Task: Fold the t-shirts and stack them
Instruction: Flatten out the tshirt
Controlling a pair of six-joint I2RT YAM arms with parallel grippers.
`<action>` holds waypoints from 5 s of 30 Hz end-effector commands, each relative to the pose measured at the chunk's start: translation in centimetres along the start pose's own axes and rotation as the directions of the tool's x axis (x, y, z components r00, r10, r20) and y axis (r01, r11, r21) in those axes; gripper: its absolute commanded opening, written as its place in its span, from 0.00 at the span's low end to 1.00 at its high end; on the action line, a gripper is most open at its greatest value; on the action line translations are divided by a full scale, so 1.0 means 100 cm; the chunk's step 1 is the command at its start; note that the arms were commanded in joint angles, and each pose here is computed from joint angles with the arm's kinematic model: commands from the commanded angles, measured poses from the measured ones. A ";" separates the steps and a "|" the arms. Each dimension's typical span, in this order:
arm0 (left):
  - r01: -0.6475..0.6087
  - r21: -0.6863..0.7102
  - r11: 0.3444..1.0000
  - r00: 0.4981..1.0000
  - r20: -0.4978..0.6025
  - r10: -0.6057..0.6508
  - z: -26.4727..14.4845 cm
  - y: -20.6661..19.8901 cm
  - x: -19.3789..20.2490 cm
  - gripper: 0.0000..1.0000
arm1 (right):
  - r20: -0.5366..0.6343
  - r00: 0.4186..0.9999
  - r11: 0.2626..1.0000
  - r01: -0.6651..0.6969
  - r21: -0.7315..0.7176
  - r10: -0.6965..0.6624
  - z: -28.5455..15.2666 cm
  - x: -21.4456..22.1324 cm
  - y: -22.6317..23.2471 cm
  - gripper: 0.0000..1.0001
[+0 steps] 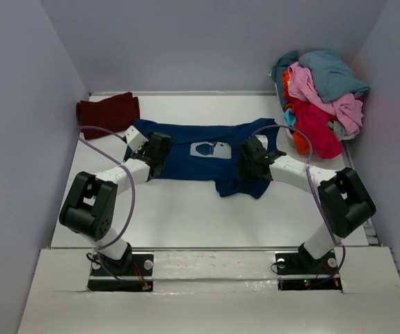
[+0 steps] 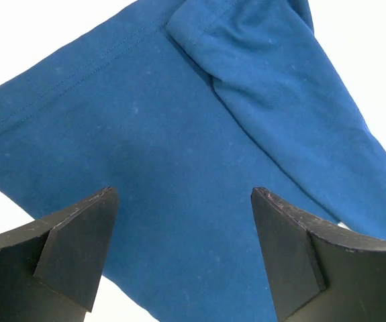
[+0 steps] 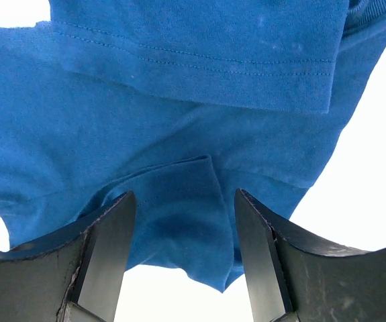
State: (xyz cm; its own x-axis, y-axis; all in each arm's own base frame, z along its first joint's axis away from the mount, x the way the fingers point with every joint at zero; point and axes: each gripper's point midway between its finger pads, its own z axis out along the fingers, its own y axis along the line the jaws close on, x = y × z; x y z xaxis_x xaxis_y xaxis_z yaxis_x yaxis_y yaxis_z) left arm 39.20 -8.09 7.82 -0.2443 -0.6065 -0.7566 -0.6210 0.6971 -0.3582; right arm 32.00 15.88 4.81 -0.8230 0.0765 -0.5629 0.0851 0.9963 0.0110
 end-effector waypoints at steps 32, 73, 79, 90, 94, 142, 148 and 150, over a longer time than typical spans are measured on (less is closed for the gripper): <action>-0.041 -0.254 0.966 0.990 0.122 0.074 -0.019 0.044 -0.061 0.94 | 0.079 0.997 0.999 -0.015 -0.031 0.018 -0.014 -0.017 0.001 0.66; -0.531 -0.137 0.836 0.810 -0.373 0.453 0.036 0.100 -0.001 0.95 | 0.094 0.996 0.995 0.007 -0.101 0.002 -0.023 -0.023 0.001 0.67; -0.474 -0.154 0.867 0.846 -0.352 0.400 0.032 0.098 -0.008 0.95 | 0.088 0.996 0.995 -0.002 -0.095 0.010 -0.025 -0.021 -0.001 0.67; -0.470 -0.194 0.861 0.871 -0.258 0.418 0.022 0.100 -0.037 0.96 | -0.078 0.997 0.993 -0.012 -0.114 0.003 -0.027 -0.020 0.020 0.66; -0.467 -0.181 0.866 0.875 -0.238 0.422 0.030 0.093 -0.042 0.95 | -0.109 0.993 0.994 0.023 -0.106 -0.034 -0.026 -0.028 0.026 0.66; -0.391 -0.205 0.897 0.913 -0.211 0.350 0.030 0.078 -0.059 0.95 | -0.174 0.984 0.999 0.040 0.004 -0.039 -0.010 -0.031 0.005 0.69; -0.420 -0.303 0.855 0.903 -0.232 0.361 0.040 0.098 -0.055 0.96 | -0.167 0.986 0.999 0.004 0.043 0.003 -0.009 -0.024 -0.003 0.69; -0.414 -0.314 0.854 0.906 -0.236 0.352 0.043 0.102 -0.053 0.96 | -0.184 0.983 0.998 0.002 0.063 0.009 -0.006 -0.015 -0.008 0.69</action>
State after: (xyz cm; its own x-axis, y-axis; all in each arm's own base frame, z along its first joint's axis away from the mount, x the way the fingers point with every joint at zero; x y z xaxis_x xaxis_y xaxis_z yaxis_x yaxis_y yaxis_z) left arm 37.15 2.32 5.32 -0.6377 -0.3958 -0.6608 -0.6183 0.7747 0.1326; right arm 32.69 15.73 5.84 -0.9286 0.0512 -0.3676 0.0704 0.9968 -0.0389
